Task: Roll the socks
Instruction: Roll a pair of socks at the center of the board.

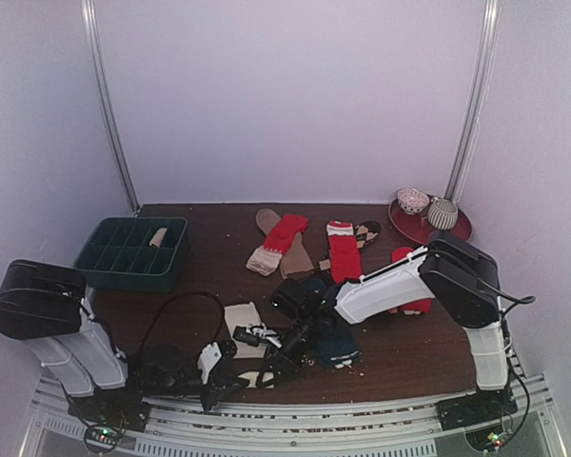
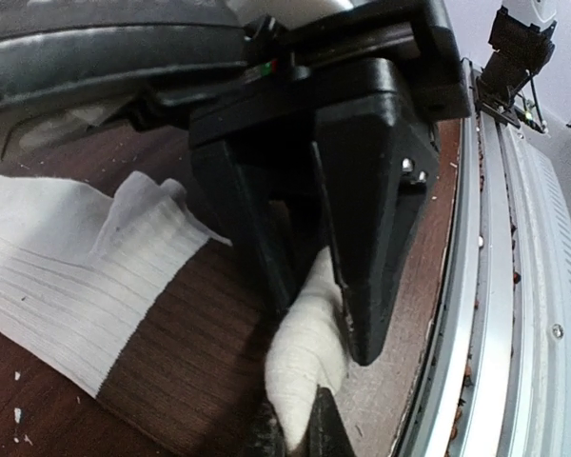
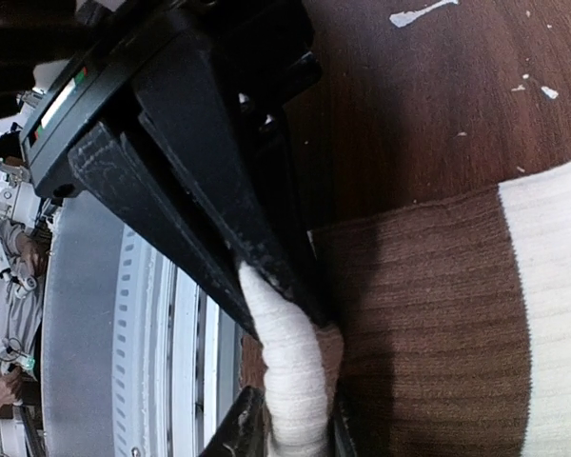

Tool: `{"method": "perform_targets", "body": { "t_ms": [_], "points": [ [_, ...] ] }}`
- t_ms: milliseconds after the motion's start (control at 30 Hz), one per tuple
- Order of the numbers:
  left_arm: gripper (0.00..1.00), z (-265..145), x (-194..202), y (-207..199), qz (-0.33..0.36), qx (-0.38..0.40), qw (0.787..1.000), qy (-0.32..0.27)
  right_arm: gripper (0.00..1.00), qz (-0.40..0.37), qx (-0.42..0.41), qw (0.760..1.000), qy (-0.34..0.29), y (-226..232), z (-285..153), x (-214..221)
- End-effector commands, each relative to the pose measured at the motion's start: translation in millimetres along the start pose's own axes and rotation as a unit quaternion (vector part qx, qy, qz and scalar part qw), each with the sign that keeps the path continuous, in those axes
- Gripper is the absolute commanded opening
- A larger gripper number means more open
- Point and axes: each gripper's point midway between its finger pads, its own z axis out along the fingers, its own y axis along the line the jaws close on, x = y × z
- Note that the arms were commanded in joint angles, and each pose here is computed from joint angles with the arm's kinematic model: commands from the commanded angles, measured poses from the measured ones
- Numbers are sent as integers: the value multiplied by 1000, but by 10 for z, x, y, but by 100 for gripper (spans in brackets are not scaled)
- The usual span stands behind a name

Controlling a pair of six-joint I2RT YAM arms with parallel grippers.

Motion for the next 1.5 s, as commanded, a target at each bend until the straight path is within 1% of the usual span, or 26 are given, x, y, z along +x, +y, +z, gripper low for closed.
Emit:
{"method": "perform_targets", "body": {
  "t_ms": [0,33,67,100,167,233,300,333,367,400,500,567,733,800,933,1133,1300,1367,1467],
  "points": [
    [0,48,129,-3,-50,-1,998,29,29,104,119,981,117,-496,23,947],
    [0,50,208,30,-69,-11,997,46,34,87,131,982,99,-497,-29,833],
    [0,55,287,61,-89,-21,994,64,42,64,147,984,72,-502,-85,686],
    [0,55,367,85,-111,-31,990,83,44,40,164,985,45,-487,-170,547],
    [0,34,496,108,-143,-42,983,110,49,-24,197,980,-29,-365,-423,184],
    [0,6,604,125,-170,-53,975,133,56,-92,228,964,-100,-236,-661,-61],
    [0,-6,688,136,-193,-62,967,153,64,-175,254,938,-160,-30,-868,-206],
    [0,-15,736,132,-203,-64,963,164,67,-221,269,922,-169,64,-903,-171],
    [0,-18,768,125,-212,-65,960,171,70,-282,284,899,-176,212,-892,-164],
    [0,-23,795,117,-221,-64,957,177,73,-326,303,878,-177,279,-880,-114],
    [0,-49,890,96,-240,-62,949,196,73,-403,354,831,-147,311,-786,-55],
    [0,-63,929,91,-247,-62,946,202,73,-430,374,812,-128,296,-696,-50],
    [0,-104,967,88,-255,-60,943,206,71,-463,380,796,-88,233,-472,-51],
    [0,-113,977,88,-255,-59,942,208,69,-463,386,794,-77,178,-423,-52],
    [0,-120,975,62,-256,-51,943,208,62,-463,387,796,-53,73,-324,-19],
    [0,-148,997,53,-260,-45,942,206,43,-436,393,810,-24,-82,-237,60],
    [0,-129,947,2,-254,-26,947,197,27,-387,384,838,0,-197,-148,186],
    [0,-117,890,-6,-243,-20,952,187,22,-369,360,857,0,-163,-106,228],
    [1,-92,778,22,-220,-26,960,172,13,-330,297,896,-4,-41,-40,282]
  ]
}}
